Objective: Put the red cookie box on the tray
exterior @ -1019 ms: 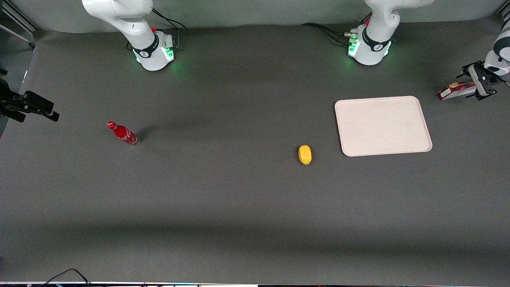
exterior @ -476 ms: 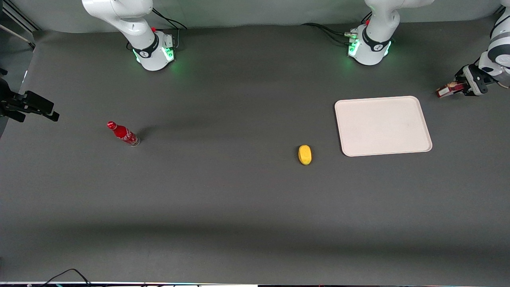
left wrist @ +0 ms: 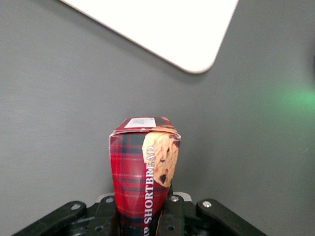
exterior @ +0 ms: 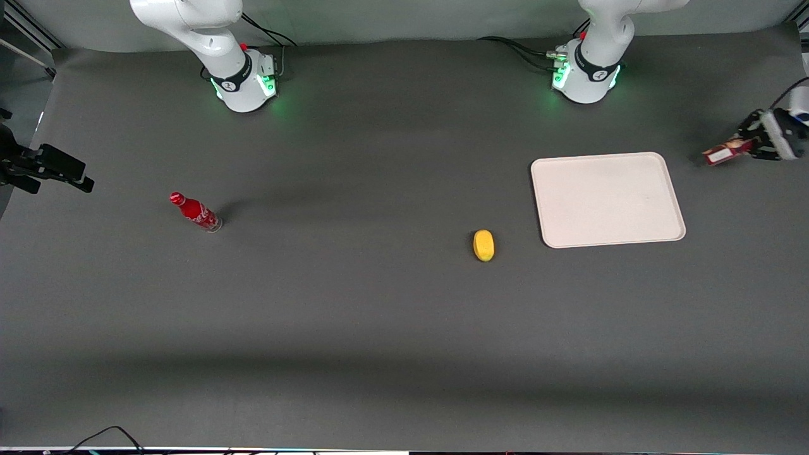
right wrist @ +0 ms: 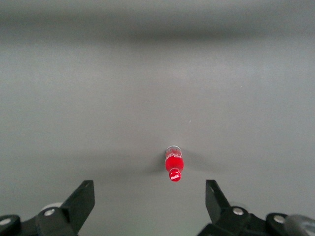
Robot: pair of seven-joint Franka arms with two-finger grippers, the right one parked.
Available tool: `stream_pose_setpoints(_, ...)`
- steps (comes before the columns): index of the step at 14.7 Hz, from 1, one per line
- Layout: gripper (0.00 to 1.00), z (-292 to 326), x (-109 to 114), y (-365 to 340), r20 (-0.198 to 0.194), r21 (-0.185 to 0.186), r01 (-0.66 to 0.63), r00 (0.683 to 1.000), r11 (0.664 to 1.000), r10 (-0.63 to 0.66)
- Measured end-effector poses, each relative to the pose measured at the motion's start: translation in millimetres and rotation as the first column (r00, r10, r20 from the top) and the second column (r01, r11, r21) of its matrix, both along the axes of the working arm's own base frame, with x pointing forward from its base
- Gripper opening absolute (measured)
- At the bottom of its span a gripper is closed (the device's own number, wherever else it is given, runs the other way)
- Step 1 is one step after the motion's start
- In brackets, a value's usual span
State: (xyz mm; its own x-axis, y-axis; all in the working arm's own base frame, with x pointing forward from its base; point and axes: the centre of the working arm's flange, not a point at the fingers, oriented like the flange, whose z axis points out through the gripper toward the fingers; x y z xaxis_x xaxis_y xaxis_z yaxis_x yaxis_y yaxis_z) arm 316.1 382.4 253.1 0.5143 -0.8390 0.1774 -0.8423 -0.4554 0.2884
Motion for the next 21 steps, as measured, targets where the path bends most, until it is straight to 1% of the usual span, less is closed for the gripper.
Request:
stream_pose_setpoints(1,0.29,19.3,15.8,6.0,-0.003,-0.002,-0.035,0.999,0.999,0.035)
stream_pose_setpoints(2,0.29,41.0,32.4,12.2,-0.004,0.006,-0.074,0.997,0.997,0.074)
stream_pose_setpoints(4,0.29,92.8,67.8,20.7,-0.008,0.036,-0.145,0.989,0.989,0.146)
stream_pose_setpoints(6,0.29,151.5,108.9,12.1,-0.038,0.072,-0.218,0.975,0.973,0.221)
stream_pose_setpoints(7,0.29,178.1,131.2,-0.6,-0.056,0.094,-0.255,0.964,0.962,0.261)
stream_pose_setpoints(8,0.29,204.4,154.2,-17.0,-0.067,0.127,-0.296,0.95,0.947,0.306)
stream_pose_setpoints(10,0.29,251.6,195.3,-57.6,-0.076,0.2,-0.383,0.911,0.902,0.404)
stream_pose_setpoints(12,0.29,284.8,228.4,-104.9,-0.072,0.272,-0.476,0.857,0.836,0.511)
stream_pose_setpoints(14,0.29,302.8,254.8,-153.9,-0.051,0.339,-0.557,0.794,0.758,0.606)
stream_pose_setpoints(15,0.29,306.3,265.4,-176.2,-0.039,0.364,-0.591,0.762,0.72,0.646)
stream_pose_setpoints(16,0.29,307.1,274.4,-195.8,-0.026,0.387,-0.63,0.722,0.673,0.691)
stream_pose_setpoints(17,0.29,305.6,281.7,-211.9,-0.014,0.406,-0.675,0.669,0.615,0.743)
stream_pose_setpoints(18,0.29,301.3,287.6,-223.6,-0.006,0.425,-0.716,0.609,0.553,0.793)
stream_pose_setpoints(19,0.29,293.4,292.4,-230.7,-0.004,0.444,-0.742,0.559,0.503,0.829)
stream_pose_setpoints(20,0.29,281.7,297.8,-233.6,-0.003,0.463,-0.754,0.524,0.466,0.851)
stream_pose_setpoints(21,0.29,267.0,305.0,-232.5,0.009,0.476,-0.762,0.504,0.439,0.864)
